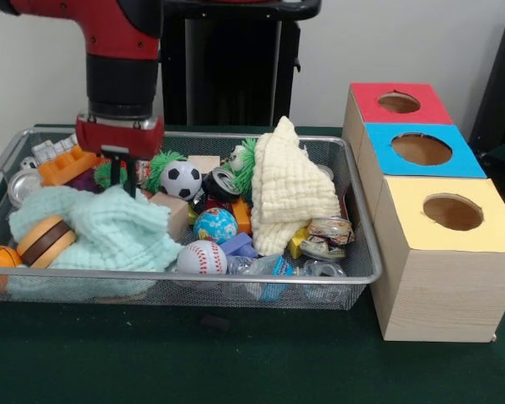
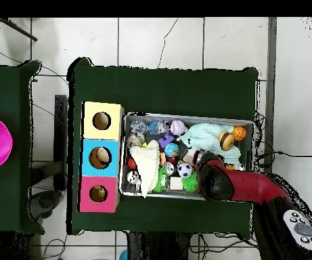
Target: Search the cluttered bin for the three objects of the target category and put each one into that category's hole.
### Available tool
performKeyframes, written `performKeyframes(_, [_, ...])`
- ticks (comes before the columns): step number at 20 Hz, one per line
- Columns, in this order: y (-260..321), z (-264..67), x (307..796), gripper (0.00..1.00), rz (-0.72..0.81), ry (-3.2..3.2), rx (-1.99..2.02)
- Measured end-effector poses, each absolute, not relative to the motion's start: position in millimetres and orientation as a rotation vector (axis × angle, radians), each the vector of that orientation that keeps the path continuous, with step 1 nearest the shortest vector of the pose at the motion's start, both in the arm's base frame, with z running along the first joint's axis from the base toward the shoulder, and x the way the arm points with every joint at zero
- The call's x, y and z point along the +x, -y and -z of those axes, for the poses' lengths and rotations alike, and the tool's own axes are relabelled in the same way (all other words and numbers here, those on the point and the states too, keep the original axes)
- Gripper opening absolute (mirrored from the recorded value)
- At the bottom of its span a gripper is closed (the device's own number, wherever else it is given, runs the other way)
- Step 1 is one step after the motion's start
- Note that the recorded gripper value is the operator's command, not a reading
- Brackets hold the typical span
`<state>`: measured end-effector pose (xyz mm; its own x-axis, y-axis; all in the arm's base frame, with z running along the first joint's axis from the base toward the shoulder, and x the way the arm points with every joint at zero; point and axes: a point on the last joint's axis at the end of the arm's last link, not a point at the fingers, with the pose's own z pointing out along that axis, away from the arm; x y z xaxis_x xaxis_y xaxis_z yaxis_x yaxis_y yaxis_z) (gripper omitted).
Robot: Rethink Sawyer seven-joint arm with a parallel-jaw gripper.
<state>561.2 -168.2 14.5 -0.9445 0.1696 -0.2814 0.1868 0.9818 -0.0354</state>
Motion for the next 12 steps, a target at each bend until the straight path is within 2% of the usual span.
performKeyframes(2, [168.0, -43.8, 563.6, 0.00, 0.096, -2.892, 0.325])
performKeyframes(7, [161.4, -85.4, 569.5, 0.00, 0.104, -2.934, 0.395])
performKeyframes(10, [145.2, -123.9, 579.8, 0.00, 0.113, -2.945, 0.419])
performKeyframes(12, [138.5, -133.9, 584.5, 0.00, 0.115, -2.939, 0.414])
